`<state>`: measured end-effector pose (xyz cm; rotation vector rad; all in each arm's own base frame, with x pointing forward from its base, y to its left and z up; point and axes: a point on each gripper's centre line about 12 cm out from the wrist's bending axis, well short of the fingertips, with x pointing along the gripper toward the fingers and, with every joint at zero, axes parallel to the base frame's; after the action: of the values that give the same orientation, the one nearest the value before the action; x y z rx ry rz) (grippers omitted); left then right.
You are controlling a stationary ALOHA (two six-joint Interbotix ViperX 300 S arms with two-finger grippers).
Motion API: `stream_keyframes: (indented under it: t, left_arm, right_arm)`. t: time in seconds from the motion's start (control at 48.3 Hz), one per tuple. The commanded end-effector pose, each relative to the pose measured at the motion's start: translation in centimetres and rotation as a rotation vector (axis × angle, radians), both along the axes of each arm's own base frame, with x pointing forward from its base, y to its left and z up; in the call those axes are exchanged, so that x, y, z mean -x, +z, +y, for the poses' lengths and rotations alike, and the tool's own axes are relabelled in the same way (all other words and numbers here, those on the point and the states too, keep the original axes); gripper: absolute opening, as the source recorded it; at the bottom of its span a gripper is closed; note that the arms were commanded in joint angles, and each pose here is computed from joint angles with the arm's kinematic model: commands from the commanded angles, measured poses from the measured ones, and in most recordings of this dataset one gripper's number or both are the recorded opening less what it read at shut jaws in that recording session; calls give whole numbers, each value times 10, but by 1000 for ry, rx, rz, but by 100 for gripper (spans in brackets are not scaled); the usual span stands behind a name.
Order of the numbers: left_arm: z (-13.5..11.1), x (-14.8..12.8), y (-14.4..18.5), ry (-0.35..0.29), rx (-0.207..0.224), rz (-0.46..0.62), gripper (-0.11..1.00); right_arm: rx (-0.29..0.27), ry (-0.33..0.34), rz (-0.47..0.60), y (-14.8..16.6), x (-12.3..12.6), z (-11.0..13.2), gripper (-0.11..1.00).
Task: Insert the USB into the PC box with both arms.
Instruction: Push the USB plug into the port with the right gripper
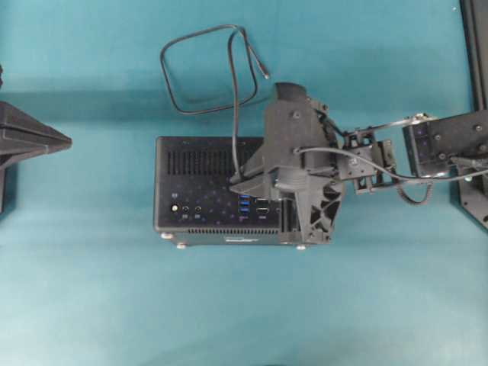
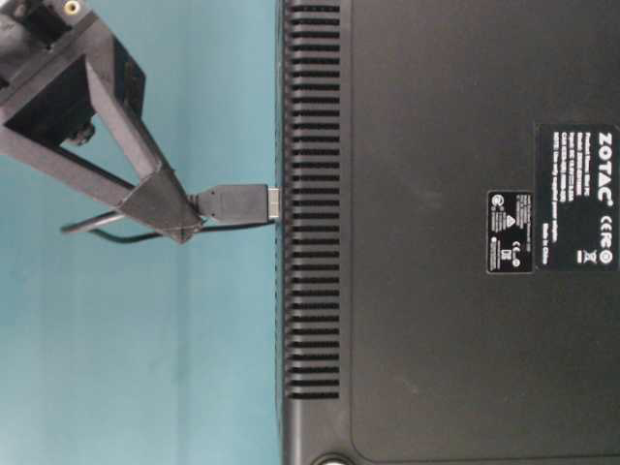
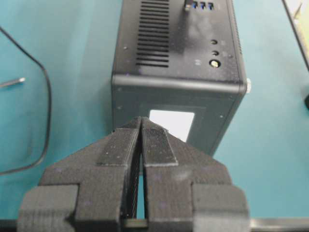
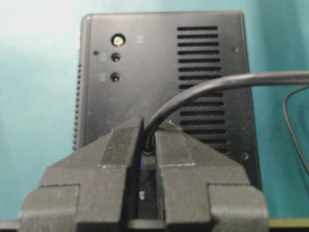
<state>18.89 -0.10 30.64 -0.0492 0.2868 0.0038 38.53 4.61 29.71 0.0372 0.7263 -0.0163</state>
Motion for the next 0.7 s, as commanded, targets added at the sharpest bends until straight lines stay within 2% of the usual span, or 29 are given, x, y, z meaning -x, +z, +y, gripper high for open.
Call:
stream_keyframes:
  t: [0.0,0.124,0.249,0.539,0.684]
  left_arm:
    - [0,-2,4,-1,-2,-11,0]
    - [0,-1,5,-1,-1,-12,0]
    - [0,-2,4,-1,-2,-11,0]
    - [0,-2,4,-1,0,-9,0]
    - [0,-2,4,-1,0,-8,0]
  right_arm:
    - [-10,-2,-1,-4,0,0,4]
    - [-29,18,-26,-3,-1,9,4]
    - [-51,11,-23,-4,-1,12,4]
    - [-14,-38,-17,-8,-1,-11,4]
    - [-16,-33,-10,-11,0,-8,4]
